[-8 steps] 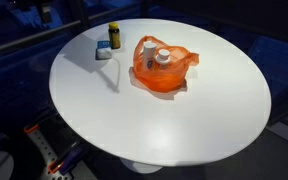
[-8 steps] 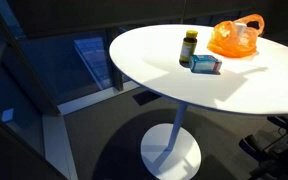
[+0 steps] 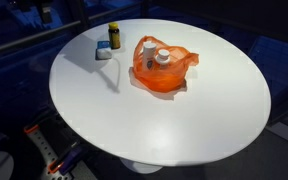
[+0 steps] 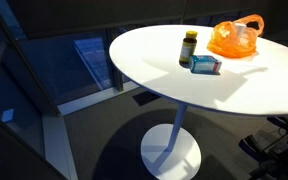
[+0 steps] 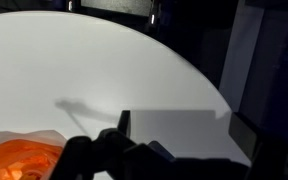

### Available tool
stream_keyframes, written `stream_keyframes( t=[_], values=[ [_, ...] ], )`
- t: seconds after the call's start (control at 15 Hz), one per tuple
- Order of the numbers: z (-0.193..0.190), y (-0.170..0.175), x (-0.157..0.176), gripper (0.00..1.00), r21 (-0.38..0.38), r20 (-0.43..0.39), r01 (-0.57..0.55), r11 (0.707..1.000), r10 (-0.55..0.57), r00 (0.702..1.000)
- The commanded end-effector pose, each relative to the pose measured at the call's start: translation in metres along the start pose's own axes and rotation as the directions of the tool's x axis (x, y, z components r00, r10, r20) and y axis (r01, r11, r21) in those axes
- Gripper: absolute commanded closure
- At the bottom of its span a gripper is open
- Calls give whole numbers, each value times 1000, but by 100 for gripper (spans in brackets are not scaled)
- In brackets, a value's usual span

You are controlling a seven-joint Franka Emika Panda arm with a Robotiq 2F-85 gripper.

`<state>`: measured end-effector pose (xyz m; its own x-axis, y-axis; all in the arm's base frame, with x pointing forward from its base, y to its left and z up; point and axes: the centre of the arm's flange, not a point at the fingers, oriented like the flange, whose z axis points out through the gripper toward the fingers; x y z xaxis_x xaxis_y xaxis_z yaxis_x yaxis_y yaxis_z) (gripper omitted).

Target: Pick up the brown and yellow tin from the table and put it in the orange plastic bag.

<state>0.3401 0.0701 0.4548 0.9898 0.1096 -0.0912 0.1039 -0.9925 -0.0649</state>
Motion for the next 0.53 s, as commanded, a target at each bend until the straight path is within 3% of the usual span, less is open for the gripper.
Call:
stream_keyframes(
  t=[0.0,0.47],
  values=[
    [-6,-1,7,0,-3,-4,-6,1000,6,1000],
    [-25,1,34,0,-13,-25,-27,1000,27,999]
  ],
)
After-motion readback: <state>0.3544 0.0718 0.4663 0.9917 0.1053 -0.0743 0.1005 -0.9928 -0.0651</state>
